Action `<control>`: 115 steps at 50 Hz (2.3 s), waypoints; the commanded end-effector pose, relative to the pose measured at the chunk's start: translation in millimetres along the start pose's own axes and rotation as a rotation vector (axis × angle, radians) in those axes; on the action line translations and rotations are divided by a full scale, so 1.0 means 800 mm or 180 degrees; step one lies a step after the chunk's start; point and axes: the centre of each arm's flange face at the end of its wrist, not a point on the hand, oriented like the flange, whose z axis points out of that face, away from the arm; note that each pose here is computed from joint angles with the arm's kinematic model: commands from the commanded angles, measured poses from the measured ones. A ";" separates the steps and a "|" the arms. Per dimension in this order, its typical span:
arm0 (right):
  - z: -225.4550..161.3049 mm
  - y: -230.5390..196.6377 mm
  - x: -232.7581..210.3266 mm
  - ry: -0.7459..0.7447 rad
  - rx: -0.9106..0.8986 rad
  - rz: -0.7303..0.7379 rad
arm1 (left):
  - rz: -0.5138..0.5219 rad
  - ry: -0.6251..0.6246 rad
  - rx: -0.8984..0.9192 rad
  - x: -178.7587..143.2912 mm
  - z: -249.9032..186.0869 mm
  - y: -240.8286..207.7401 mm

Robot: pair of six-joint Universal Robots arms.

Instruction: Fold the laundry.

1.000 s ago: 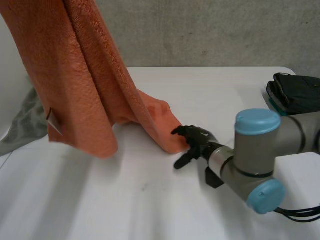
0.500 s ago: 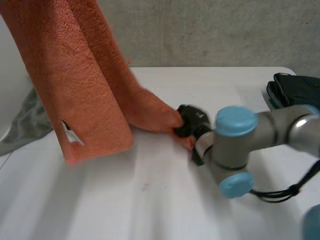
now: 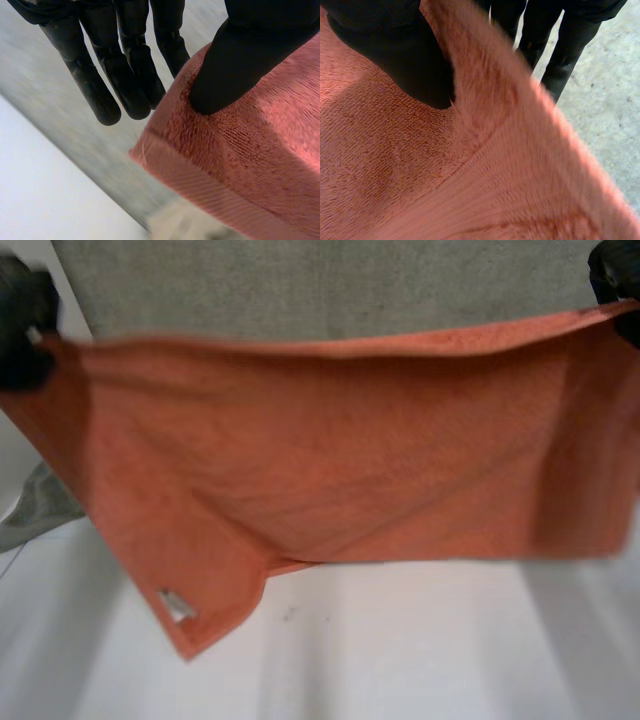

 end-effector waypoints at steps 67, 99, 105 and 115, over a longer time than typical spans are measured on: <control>-0.065 0.215 -0.147 -0.1694 -0.2183 -0.0848 | 0.1683 0.1559 -0.1934 0.107 -0.124 0.184; 0.151 0.062 0.024 0.1443 0.0566 -0.0499 | 0.1187 -0.1082 0.1071 0.000 0.191 -0.014; 0.158 0.026 0.056 0.2024 0.1382 -0.0387 | 0.0717 -0.1488 0.1542 -0.044 0.205 -0.058; 0.174 0.076 0.012 0.1571 0.1091 -0.0328 | 0.0674 -0.1181 0.1074 -0.012 0.203 0.010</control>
